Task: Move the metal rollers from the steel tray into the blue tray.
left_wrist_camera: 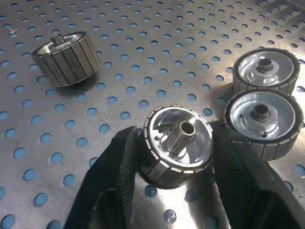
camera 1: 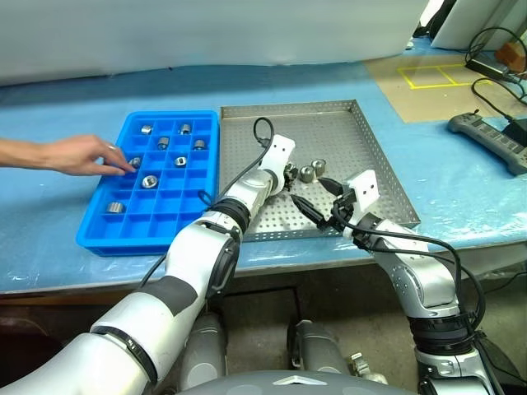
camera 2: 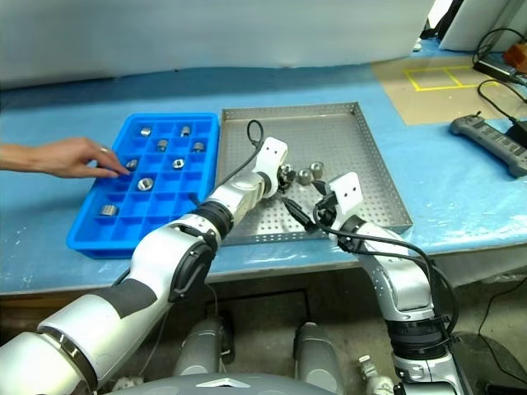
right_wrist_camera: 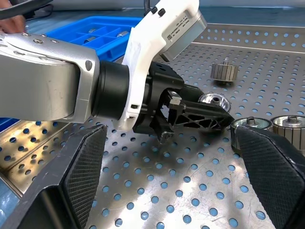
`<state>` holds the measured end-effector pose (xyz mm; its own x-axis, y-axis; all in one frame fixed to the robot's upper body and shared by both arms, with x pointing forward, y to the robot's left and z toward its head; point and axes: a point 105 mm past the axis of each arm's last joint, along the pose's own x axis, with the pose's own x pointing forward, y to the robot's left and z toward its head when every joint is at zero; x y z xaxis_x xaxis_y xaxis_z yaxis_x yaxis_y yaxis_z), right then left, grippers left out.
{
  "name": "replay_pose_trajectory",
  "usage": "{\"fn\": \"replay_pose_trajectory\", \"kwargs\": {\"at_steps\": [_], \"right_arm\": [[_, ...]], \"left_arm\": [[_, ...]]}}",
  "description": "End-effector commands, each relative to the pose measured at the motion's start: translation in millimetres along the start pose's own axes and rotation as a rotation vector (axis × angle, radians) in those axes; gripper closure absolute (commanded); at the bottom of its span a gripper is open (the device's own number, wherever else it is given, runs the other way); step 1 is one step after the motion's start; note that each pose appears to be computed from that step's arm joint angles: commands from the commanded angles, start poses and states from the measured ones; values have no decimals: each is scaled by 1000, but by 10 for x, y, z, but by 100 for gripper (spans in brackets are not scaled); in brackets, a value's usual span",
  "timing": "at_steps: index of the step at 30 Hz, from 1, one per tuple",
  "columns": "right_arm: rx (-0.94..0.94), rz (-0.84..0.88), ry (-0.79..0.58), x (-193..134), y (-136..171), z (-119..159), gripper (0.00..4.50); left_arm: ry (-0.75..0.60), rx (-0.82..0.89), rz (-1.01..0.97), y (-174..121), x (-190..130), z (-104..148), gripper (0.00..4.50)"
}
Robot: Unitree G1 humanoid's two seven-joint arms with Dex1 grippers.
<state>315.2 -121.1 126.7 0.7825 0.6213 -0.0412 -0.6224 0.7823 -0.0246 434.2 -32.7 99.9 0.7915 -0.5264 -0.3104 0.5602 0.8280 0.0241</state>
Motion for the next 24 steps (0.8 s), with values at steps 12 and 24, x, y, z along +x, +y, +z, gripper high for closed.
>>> {"fn": "replay_pose_trajectory", "kwargs": {"at_steps": [12, 24], "right_arm": [[-44, 45, -99, 76, 52, 272, 0], [-114, 211, -175, 142, 178, 763, 0]], "left_arm": [[-156, -76, 13, 154, -53, 424, 259], [-305, -23, -85, 642, -433, 615, 259]]}}
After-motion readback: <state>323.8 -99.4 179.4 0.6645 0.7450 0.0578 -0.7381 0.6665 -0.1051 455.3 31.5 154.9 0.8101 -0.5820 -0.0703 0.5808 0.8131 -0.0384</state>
